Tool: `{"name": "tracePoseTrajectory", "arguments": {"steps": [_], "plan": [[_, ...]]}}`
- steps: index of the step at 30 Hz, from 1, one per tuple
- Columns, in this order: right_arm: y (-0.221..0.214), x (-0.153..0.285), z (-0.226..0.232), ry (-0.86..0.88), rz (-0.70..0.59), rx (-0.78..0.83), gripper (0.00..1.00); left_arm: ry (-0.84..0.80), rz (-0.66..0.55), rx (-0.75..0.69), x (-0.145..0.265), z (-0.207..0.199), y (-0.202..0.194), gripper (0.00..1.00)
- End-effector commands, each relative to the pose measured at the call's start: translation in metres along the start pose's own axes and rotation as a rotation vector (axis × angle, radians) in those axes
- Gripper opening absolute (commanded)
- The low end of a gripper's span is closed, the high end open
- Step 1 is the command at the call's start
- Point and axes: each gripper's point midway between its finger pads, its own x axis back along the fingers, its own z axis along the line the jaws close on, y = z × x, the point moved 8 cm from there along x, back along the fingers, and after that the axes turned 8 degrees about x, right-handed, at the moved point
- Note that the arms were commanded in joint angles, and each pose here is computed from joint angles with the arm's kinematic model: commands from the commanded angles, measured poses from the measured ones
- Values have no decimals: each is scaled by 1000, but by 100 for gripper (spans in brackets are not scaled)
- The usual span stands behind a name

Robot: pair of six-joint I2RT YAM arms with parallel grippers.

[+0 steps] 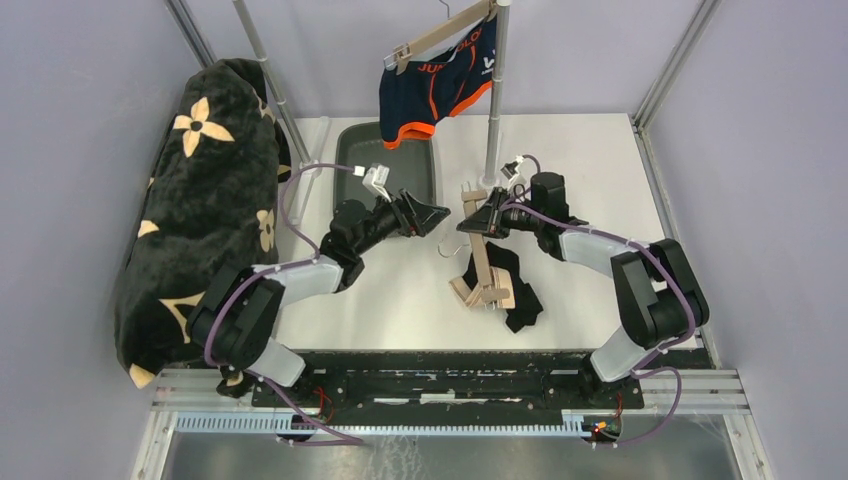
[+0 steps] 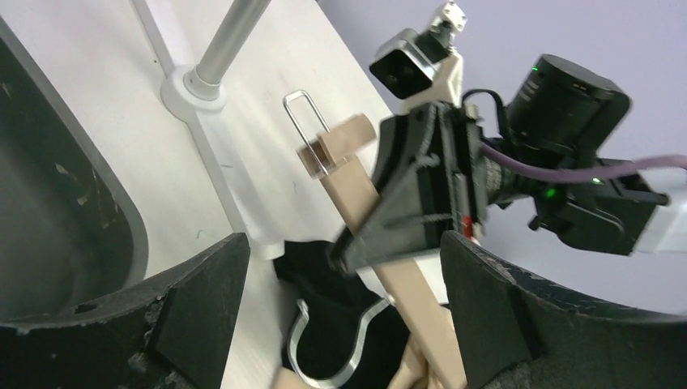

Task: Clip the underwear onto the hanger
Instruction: Open the clamp at the hanger.

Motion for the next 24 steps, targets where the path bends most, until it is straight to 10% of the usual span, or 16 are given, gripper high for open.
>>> {"name": "tracePoseTrajectory", "arguments": {"steps": [1,24], "plan": [[0,2,30,156,83,115,1,-87,64,19,-18,2,1,92],[-19,-25,56,280,181,158,1,-231,17,75,-30,-1,1,88]]}}
